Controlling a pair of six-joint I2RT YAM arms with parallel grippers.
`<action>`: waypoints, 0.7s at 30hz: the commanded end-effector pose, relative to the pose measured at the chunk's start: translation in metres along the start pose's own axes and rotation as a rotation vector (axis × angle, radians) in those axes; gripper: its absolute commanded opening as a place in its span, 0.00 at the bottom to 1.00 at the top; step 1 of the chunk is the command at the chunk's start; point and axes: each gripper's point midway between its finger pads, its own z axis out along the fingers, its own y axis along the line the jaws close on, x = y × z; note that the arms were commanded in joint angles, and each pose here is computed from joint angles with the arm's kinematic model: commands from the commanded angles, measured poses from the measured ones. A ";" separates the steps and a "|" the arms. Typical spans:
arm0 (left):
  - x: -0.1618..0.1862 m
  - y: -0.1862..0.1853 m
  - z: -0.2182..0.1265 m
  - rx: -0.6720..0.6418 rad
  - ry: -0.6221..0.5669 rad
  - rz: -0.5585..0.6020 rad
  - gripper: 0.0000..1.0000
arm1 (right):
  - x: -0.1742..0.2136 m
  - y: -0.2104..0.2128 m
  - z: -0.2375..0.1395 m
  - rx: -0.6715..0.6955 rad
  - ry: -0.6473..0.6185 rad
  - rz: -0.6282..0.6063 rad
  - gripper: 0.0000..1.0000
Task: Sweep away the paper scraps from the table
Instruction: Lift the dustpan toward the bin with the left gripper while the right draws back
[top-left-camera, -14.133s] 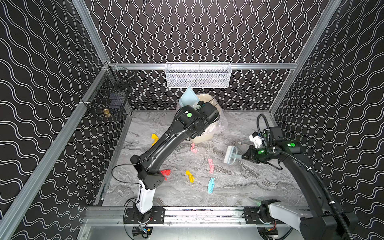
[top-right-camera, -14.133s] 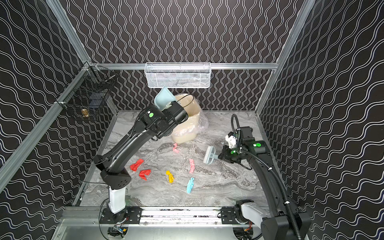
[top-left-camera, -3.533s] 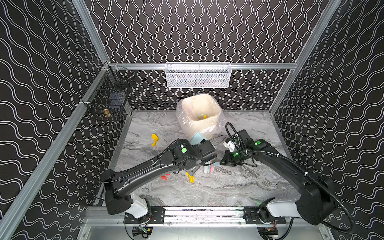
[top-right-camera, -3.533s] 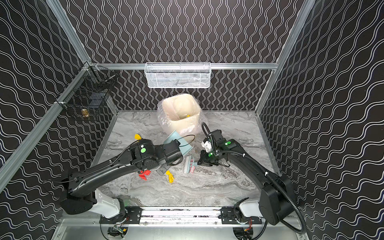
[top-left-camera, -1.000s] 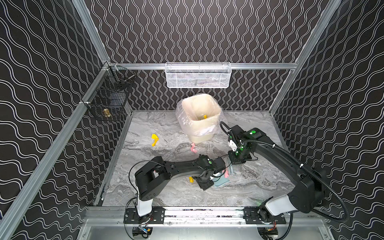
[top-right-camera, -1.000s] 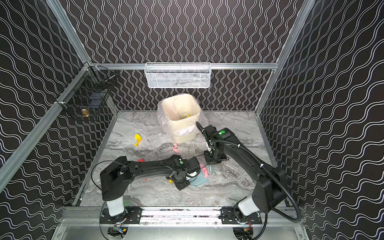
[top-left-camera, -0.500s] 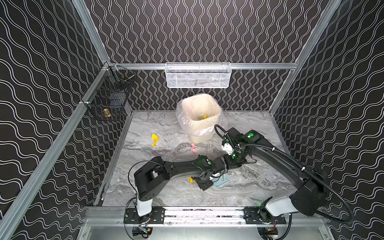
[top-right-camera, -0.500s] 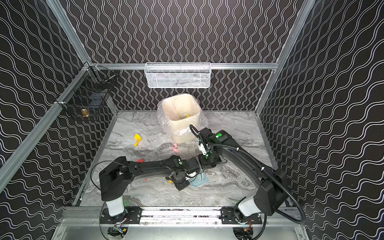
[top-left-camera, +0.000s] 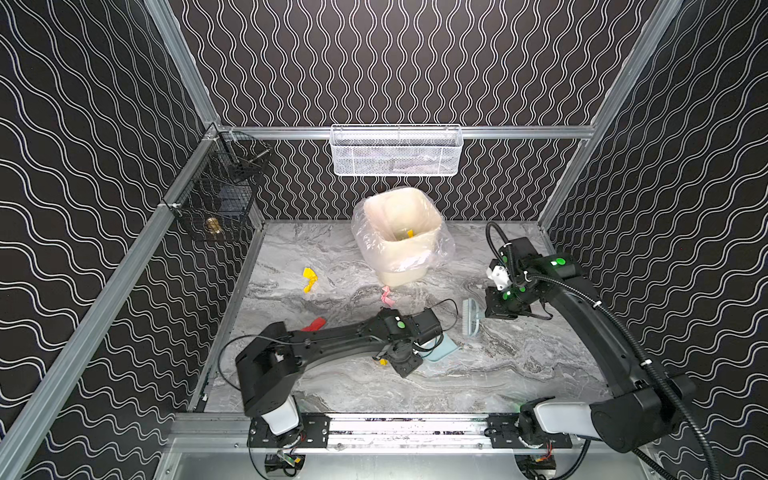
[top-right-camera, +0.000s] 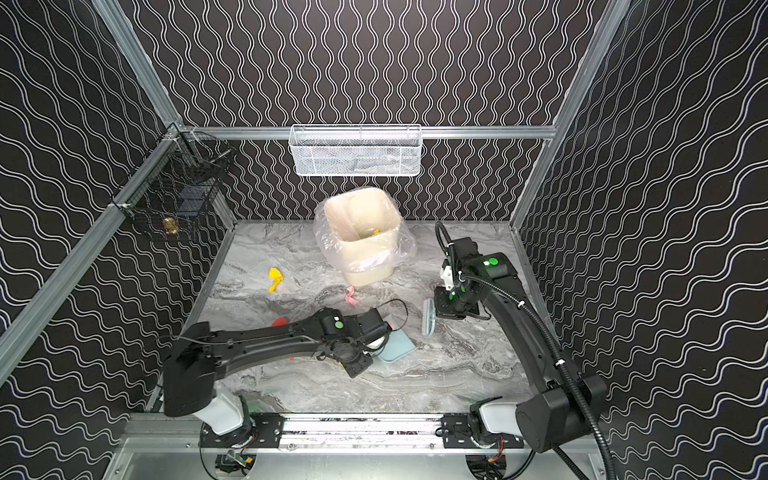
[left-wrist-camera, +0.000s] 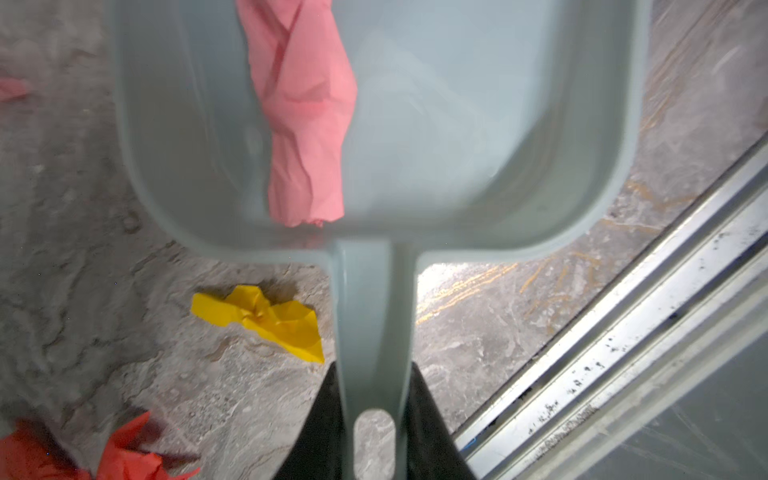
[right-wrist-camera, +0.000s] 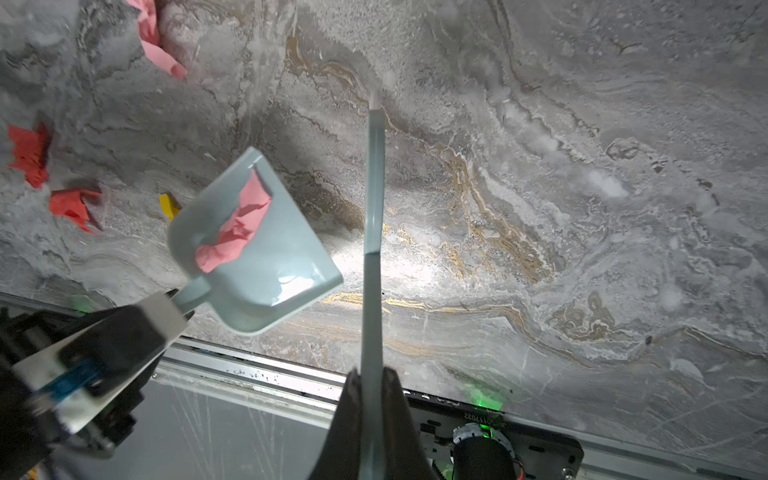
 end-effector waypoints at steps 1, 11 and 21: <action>0.008 0.014 -0.026 -0.055 -0.009 -0.061 0.00 | -0.011 0.003 -0.005 -0.054 -0.048 0.004 0.00; 0.028 0.056 -0.119 -0.200 -0.074 -0.131 0.00 | -0.028 -0.001 -0.001 -0.128 -0.095 0.041 0.00; 0.026 0.106 -0.193 -0.261 -0.182 -0.311 0.00 | -0.030 -0.001 0.001 -0.170 -0.102 0.063 0.00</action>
